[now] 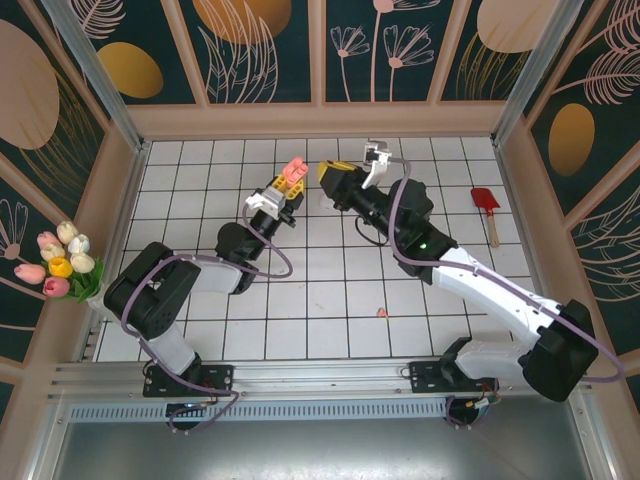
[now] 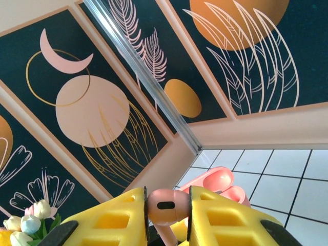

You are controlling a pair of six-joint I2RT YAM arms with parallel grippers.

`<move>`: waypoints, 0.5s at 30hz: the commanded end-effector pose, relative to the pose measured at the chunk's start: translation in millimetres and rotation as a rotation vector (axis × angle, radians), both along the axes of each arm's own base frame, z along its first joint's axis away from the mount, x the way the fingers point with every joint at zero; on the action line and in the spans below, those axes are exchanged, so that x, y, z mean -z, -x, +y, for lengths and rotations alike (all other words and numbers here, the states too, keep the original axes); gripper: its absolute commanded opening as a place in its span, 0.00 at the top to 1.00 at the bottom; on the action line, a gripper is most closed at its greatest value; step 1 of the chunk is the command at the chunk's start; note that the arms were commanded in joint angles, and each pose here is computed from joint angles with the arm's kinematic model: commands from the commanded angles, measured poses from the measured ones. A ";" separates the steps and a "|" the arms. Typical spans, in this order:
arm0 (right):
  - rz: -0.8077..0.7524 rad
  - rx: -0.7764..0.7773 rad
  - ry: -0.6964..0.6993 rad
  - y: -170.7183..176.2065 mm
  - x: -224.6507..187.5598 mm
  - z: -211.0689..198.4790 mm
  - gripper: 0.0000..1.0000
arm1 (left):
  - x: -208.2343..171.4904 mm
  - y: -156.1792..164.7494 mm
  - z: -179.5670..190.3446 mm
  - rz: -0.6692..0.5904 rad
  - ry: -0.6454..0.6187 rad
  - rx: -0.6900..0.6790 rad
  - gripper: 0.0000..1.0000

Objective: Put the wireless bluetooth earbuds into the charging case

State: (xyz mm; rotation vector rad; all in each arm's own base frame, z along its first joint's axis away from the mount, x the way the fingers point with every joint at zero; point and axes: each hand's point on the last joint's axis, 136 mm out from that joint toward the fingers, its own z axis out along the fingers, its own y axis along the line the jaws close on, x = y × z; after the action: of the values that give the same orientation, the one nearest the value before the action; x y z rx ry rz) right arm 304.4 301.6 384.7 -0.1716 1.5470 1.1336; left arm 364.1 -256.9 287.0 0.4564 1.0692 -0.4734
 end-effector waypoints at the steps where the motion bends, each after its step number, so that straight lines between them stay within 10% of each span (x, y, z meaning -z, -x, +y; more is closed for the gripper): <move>1: -0.078 -0.033 -0.108 3.3 -18.7 1.0 0.78 | -36.1 8.1 7.6 -0.113 0.099 -0.016 1.00; 15: -0.091 -0.074 -0.164 -11.8 -1.6 28.4 0.79 | -37.2 9.3 4.5 -0.101 0.112 0.015 1.00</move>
State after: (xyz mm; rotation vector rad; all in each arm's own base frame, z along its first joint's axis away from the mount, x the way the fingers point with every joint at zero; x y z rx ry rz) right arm 321.2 325.2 362.9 -0.1568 1.4665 1.2238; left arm 366.0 -256.4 292.5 0.4355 1.0623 -0.4789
